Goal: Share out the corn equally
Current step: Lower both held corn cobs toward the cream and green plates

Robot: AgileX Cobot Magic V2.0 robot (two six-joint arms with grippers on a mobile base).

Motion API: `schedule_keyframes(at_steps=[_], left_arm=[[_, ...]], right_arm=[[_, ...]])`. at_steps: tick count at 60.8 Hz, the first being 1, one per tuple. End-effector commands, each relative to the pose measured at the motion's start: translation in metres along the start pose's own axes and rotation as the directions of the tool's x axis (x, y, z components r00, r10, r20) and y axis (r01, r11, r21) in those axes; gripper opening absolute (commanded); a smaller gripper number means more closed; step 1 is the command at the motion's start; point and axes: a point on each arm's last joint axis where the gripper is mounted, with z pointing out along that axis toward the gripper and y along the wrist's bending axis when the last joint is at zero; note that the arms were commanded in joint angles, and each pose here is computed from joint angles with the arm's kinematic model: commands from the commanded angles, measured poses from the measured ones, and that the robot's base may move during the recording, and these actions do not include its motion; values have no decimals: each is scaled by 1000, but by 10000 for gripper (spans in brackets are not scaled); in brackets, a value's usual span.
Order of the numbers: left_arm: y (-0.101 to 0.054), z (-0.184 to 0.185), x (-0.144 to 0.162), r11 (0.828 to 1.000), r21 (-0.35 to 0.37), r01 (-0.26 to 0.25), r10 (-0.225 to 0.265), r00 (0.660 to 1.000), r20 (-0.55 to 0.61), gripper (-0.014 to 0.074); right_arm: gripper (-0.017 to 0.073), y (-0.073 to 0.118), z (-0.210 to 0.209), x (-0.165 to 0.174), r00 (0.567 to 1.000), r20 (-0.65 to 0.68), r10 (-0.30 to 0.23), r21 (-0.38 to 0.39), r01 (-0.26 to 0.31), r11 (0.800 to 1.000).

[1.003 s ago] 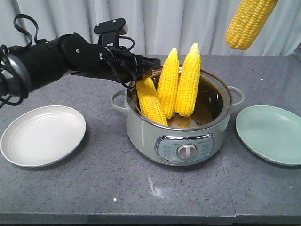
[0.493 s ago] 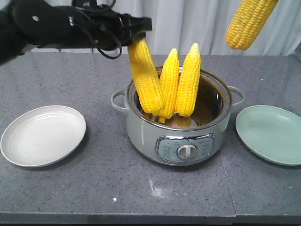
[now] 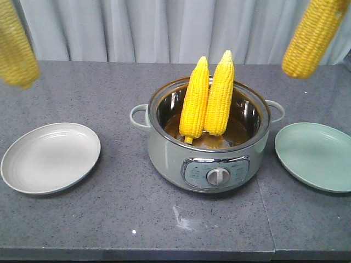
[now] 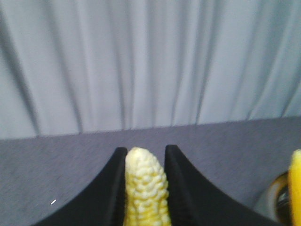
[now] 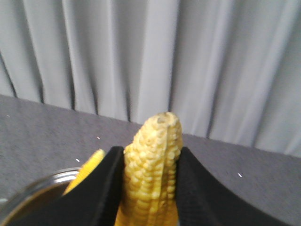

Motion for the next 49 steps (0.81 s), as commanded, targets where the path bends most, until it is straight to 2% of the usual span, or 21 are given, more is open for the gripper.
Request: schedule_keyframes(at_steps=[1, 3, 7, 14, 21, 25, 36, 42, 46, 49], left_arm=[[20, 0, 1, 994, -106, -11, 5, 998, -58, -6], [25, 7, 6, 992, -127, -15, 1, 994, -106, -6], [34, 24, 16, 988, -152, -15, -14, 982, -186, -6], [39, 56, 33, 988, -156, -15, -30, 957, -287, -6], [43, 83, 48, 988, -154, -10, -46, 931, -361, -6], [46, 97, 57, 988, -155, -11, -53, 914, -402, -6], [50, 125, 76, 988, -156, -12, -63, 882, -467, -6], [52, 135, 83, 988, -157, -13, -67, 869, -491, -6], [53, 139, 87, 988, -157, -13, -69, 862, -502, -6], [53, 142, 88, 988, -157, -13, -69, 861, -505, -6]], right_arm=[[-5, -14, -10, -7, 1000, 12, 13, 156, -15, 988], [-5, -19, -7, -3, 999, -19, 30, 200, -26, 979], [-5, -24, 5, 6, 994, -99, 49, 239, -24, 971], [-5, -31, 38, 29, 960, -275, 60, 251, 12, 968], [-5, -38, 67, 48, 920, -388, 59, 261, 48, 964], [-5, -46, 81, 59, 897, -434, 81, 274, 45, 961], [-2, -81, 109, 96, 802, -561, 203, 316, -19, 948], [-2, -95, 118, 112, 768, -599, 228, 291, -57, 955], [-1, -100, 123, 118, 753, -605, 259, 274, -109, 956], [0, -102, 126, 122, 746, -613, 261, 257, -125, 958]])
